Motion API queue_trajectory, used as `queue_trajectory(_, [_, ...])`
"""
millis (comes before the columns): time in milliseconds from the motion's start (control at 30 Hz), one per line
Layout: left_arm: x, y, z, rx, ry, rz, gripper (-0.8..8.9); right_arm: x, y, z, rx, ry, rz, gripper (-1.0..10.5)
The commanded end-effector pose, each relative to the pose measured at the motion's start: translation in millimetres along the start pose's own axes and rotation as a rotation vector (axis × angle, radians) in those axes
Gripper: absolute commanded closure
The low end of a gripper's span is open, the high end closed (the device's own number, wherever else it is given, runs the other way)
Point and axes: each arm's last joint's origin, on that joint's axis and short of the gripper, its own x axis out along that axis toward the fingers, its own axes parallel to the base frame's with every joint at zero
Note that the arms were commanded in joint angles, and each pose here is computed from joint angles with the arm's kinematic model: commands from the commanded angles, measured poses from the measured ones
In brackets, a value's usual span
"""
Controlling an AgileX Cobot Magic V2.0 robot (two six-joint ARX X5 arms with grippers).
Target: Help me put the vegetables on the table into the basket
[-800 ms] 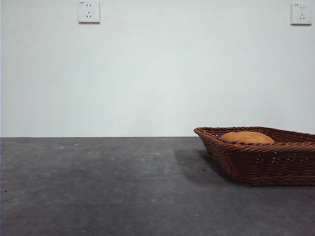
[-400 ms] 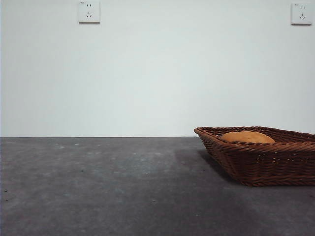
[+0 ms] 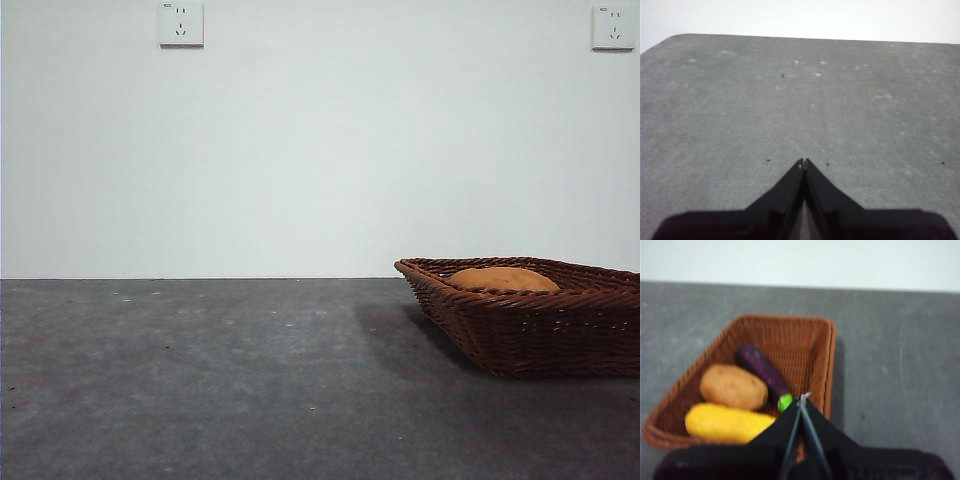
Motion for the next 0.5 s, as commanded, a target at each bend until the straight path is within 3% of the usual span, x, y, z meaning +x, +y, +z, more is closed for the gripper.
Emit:
queue_trajectory(33, [1.1,0.4,-2.8,-0.007,0.004,0.002,8.17,2.9,0.0,-11.7,0.015,0.008,-0.004,9.5])
queue_trajectory(500, [1.1,0.4,-2.8,-0.007,0.004,0.002,8.17,8.2,1.2,-46.2,0.037,0.083,0.002,9.5])
